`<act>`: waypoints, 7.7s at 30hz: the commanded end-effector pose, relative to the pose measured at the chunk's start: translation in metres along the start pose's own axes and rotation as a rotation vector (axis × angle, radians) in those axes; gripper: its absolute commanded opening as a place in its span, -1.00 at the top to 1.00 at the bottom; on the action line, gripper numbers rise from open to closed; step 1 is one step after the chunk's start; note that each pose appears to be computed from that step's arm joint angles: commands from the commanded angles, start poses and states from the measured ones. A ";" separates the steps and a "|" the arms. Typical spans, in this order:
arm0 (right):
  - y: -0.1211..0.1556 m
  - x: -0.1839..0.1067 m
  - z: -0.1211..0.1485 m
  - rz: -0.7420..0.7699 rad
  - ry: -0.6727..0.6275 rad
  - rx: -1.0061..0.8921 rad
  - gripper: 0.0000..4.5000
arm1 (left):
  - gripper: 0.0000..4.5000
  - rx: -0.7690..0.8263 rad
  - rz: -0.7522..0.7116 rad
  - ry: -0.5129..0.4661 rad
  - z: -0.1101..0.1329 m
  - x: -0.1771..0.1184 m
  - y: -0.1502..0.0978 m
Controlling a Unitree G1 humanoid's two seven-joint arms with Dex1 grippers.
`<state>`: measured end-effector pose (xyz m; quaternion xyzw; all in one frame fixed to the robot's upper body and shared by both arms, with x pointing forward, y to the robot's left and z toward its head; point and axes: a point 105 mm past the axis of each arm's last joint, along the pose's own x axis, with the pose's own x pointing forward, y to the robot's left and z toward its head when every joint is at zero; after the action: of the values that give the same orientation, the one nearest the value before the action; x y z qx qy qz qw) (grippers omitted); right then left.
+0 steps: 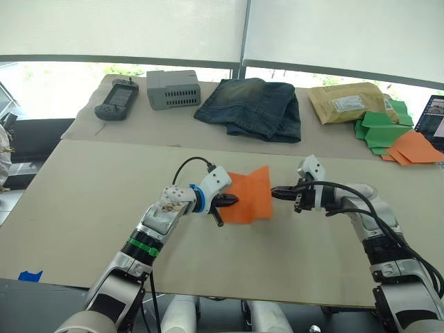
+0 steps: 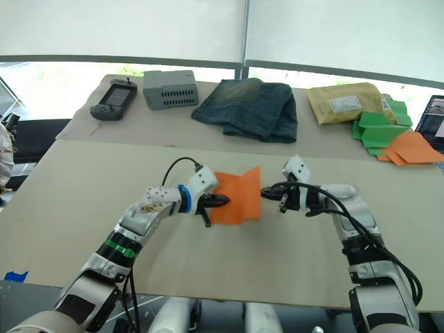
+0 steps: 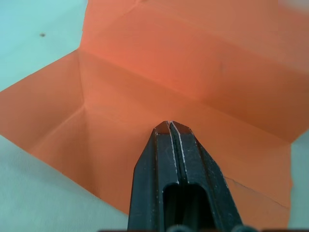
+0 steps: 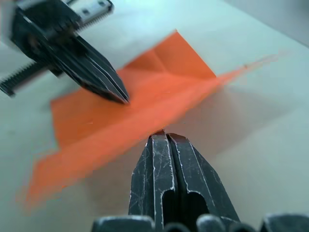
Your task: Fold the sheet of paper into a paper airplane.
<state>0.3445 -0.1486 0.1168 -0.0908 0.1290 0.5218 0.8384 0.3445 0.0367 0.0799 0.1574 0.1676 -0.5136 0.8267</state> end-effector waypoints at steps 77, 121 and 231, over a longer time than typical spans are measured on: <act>-0.038 0.092 -0.003 -0.277 0.089 -0.091 0.98 | 1.00 -0.089 0.050 0.037 -0.027 -0.020 0.000; 0.022 0.044 0.003 0.024 0.110 -0.317 0.98 | 1.00 -0.106 0.022 0.031 -0.029 -0.010 -0.006; 0.039 -0.015 0.030 -0.319 0.490 -0.678 0.98 | 1.00 -0.220 -0.317 -0.202 0.034 0.051 -0.048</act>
<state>0.2992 -0.1275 0.1399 -0.4834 0.1463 0.3899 0.7700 0.3315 -0.0299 0.0749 -0.0247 0.1778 -0.6112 0.7709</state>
